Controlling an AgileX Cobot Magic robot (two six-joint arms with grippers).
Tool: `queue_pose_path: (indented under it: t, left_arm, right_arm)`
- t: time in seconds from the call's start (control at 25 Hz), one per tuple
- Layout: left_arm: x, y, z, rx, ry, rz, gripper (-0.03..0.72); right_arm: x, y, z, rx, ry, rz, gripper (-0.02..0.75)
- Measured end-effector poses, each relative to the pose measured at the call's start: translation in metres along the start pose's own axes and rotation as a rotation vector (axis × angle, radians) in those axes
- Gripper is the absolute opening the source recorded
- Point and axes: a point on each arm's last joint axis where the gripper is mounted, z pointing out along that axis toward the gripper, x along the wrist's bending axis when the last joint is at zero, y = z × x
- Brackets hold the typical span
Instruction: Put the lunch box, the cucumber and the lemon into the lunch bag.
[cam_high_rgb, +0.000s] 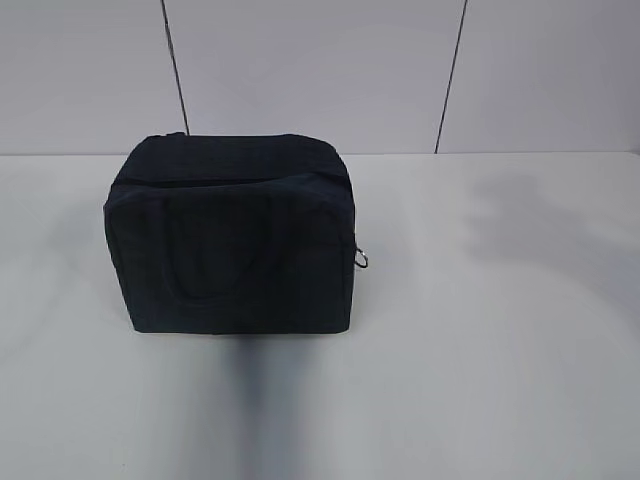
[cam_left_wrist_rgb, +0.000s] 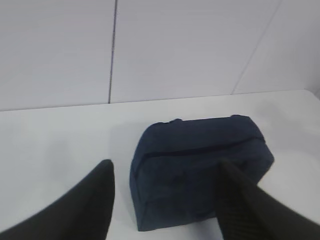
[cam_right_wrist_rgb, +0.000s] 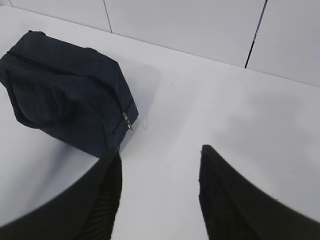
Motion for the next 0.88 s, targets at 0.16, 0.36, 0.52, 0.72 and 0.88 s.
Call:
queue_pose_path:
  t: [0.16,0.36,0.52,0.72,0.88]
  left_arm:
    - [-0.022,-0.016,-0.007,0.031,-0.123,0.100,0.450]
    - [-0.034,-0.031,-0.033,0.052,-0.122,0.244,0.446]
    - [-0.027,-0.047,-0.054,0.124,0.016,0.257,0.438]
    - [-0.028,-0.071,-0.077,0.119,0.066,0.222,0.435]
    - [-0.031,-0.097,-0.096,0.126,0.071,0.240,0.431]
  right_arm:
    - [0.009,-0.014,-0.018,-0.036,0.000,-0.006,0.389]
    - [0.020,-0.025,-0.034,-0.053,0.019,-0.014,0.389]
    - [0.028,-0.039,-0.046,-0.054,0.033,-0.027,0.389]
    - [0.035,-0.068,-0.047,-0.001,0.060,0.015,0.389]
    - [0.042,-0.086,-0.058,-0.014,0.048,0.000,0.389]
